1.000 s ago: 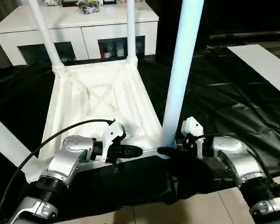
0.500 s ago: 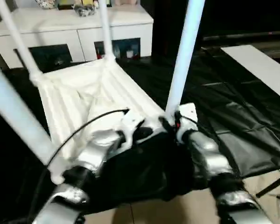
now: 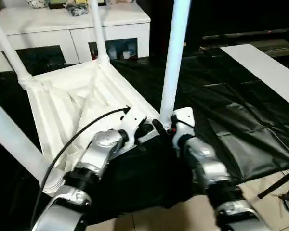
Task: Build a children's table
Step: Rotate leg to tighten
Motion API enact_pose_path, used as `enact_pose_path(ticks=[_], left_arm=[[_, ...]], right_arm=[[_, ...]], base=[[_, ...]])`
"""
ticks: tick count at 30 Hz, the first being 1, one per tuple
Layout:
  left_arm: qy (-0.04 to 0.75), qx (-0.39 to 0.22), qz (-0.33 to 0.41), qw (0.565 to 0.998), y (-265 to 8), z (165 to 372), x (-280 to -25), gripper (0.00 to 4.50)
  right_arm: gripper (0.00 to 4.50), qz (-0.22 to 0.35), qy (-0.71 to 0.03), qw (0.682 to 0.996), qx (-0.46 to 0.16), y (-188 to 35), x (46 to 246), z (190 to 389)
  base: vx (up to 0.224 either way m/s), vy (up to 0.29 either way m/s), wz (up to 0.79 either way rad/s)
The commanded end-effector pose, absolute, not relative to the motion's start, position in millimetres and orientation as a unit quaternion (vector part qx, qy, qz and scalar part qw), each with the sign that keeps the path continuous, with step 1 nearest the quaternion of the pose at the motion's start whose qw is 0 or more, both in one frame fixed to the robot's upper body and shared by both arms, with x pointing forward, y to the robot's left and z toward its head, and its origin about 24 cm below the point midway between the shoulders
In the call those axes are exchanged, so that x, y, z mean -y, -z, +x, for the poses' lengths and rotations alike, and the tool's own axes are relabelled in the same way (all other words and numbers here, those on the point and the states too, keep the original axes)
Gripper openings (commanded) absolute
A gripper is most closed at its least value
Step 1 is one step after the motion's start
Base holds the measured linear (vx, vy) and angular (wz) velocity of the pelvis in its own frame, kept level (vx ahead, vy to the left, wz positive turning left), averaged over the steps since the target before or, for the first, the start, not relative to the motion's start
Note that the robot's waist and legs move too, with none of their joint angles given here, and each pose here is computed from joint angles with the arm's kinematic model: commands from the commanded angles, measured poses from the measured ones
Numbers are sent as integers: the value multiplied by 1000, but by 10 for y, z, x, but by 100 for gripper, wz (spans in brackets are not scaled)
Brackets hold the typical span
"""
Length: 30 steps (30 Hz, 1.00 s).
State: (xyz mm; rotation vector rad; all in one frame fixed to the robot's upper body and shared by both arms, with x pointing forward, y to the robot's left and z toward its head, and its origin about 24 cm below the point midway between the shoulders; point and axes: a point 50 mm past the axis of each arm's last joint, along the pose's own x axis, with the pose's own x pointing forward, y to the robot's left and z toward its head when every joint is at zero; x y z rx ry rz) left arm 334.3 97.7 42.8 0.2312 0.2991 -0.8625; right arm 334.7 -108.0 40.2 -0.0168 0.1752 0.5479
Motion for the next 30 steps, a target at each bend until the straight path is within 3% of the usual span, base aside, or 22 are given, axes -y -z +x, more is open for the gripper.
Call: enact_pose_path(ticks=[1, 4, 6, 9, 10, 17, 24, 30], left_arm=[[432, -165, 114, 880, -339, 3277, -1042, 0], [454, -138, 101, 875, -430, 3273, -1063, 0], [464, -139, 77, 872, -483, 3274, -1094, 32], [487, -155, 82, 855, -518, 3241, -1151, 44], [497, -163, 80, 848, -524, 3222, -1164, 66], [495, -184, 93, 844, -471, 3222, -1167, 118], [431, -205, 144, 867, -421, 3341, -1242, 158], [440, -223, 143, 858, -410, 3328, -1254, 204]], right_arm=[[384, -21, -313, 947, -69, -518, 1160, 3339], [384, -48, -340, 937, -60, -607, 1422, 3315], [385, -63, -358, 930, -59, -649, 1539, 3289], [385, -71, -385, 918, -64, -688, 1642, 3243], [385, -73, -399, 912, -66, -696, 1659, 3218], [385, -75, -404, 909, -71, -672, 1651, 3215], [385, -76, -415, 904, -70, -664, 1599, 3192], [385, -79, -425, 899, -74, -644, 1600, 3159]], base=[[0, 0, 0], [0, 0, 0], [0, 0, 0], [0, 0, 0], [0, 0, 0], [0, 0, 0], [0, 0, 0], [0, 0, 0]])
